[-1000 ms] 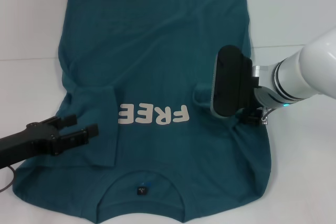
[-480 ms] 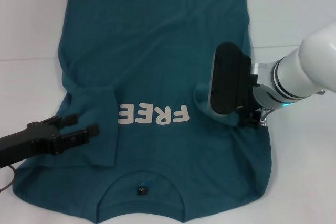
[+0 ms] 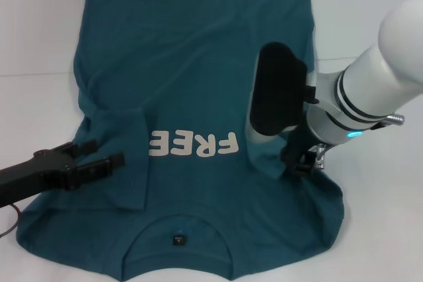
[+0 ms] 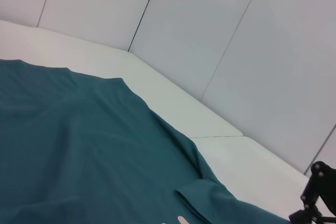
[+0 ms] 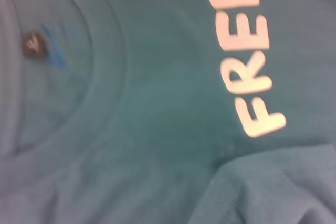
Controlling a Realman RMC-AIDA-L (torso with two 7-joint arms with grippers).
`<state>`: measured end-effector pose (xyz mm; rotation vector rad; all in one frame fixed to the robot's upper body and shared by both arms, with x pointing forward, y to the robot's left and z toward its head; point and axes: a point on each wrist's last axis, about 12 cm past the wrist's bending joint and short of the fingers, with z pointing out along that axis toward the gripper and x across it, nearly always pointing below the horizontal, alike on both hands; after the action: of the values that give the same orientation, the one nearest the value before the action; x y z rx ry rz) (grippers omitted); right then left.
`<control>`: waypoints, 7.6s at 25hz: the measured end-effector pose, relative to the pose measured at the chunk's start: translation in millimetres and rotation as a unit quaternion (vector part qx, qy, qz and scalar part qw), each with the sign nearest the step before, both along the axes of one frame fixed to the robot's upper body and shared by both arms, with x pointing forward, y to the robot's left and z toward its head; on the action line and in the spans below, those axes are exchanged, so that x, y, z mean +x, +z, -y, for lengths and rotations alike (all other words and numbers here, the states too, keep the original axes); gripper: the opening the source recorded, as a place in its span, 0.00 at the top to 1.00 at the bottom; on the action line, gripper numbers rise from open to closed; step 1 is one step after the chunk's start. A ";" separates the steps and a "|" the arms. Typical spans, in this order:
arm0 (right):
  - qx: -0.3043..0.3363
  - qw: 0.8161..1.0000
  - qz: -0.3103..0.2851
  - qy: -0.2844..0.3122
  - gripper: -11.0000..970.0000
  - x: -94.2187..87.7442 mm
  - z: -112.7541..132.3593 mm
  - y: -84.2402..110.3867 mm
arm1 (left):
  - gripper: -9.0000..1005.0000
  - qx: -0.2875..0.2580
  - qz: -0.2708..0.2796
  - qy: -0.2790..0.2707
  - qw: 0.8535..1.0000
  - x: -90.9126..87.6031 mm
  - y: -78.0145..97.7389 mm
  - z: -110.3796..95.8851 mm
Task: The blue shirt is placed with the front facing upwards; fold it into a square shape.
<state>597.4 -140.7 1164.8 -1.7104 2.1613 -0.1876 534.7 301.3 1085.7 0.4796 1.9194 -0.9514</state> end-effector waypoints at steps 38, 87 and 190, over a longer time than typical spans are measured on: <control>0.111 0.970 -0.125 -0.174 0.97 28.7 -44.7 6.4 | 0.12 0.004 0.002 -0.002 1.000 3.2 1.7 0.7; 0.256 0.914 -0.166 -0.265 0.49 37.6 2.4 21.1 | 0.12 0.005 -0.019 0.037 0.999 -14.8 13.1 -23.0; 0.523 0.798 -0.176 -0.243 0.12 -36.7 149.7 -13.1 | 0.88 0.139 -0.128 0.095 0.977 -29.5 -39.4 -34.7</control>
<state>560.7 -290.3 1151.7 -0.5564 2.1809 1.0787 505.2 336.0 1046.3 0.3348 2.3027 -0.6476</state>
